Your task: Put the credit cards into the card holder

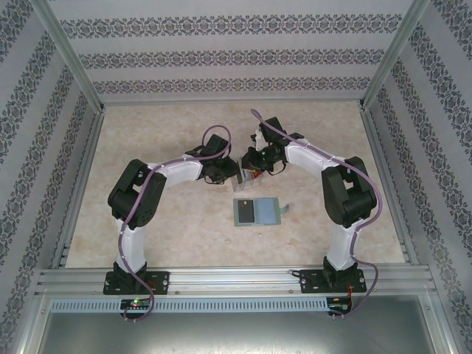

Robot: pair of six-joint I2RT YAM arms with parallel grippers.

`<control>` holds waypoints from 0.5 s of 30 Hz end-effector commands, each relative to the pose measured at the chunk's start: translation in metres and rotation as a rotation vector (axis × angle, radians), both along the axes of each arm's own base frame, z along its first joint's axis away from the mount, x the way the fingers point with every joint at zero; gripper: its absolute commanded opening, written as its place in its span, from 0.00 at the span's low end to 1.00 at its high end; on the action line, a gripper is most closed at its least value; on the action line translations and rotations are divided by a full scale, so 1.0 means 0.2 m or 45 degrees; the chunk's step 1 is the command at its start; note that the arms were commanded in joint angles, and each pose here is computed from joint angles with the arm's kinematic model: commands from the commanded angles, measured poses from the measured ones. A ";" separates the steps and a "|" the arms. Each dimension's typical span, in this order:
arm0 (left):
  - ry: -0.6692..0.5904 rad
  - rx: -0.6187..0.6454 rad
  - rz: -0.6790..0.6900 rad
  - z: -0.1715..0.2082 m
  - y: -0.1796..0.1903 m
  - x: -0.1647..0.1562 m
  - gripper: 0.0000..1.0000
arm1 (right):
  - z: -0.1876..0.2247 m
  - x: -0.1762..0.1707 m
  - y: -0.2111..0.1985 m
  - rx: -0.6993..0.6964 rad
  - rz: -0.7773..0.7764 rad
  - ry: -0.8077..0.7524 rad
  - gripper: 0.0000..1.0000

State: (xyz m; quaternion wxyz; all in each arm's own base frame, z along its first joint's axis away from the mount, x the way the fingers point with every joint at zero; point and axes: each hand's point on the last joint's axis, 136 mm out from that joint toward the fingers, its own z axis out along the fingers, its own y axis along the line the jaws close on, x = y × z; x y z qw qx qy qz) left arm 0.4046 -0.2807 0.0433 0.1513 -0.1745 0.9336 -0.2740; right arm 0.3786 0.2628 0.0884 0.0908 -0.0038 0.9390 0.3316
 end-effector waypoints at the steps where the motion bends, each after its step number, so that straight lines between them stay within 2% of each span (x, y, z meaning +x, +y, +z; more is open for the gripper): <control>1: -0.029 -0.066 -0.038 0.10 -0.08 -0.01 0.28 | 0.08 -0.03 0.08 0.113 0.051 -0.007 0.19; 5: -0.029 -0.065 -0.036 0.10 -0.08 -0.01 0.28 | 0.08 -0.03 0.08 0.117 0.053 -0.001 0.22; 15: -0.028 -0.069 -0.042 0.10 -0.08 0.00 0.28 | 0.09 -0.03 0.09 0.166 0.043 0.006 0.18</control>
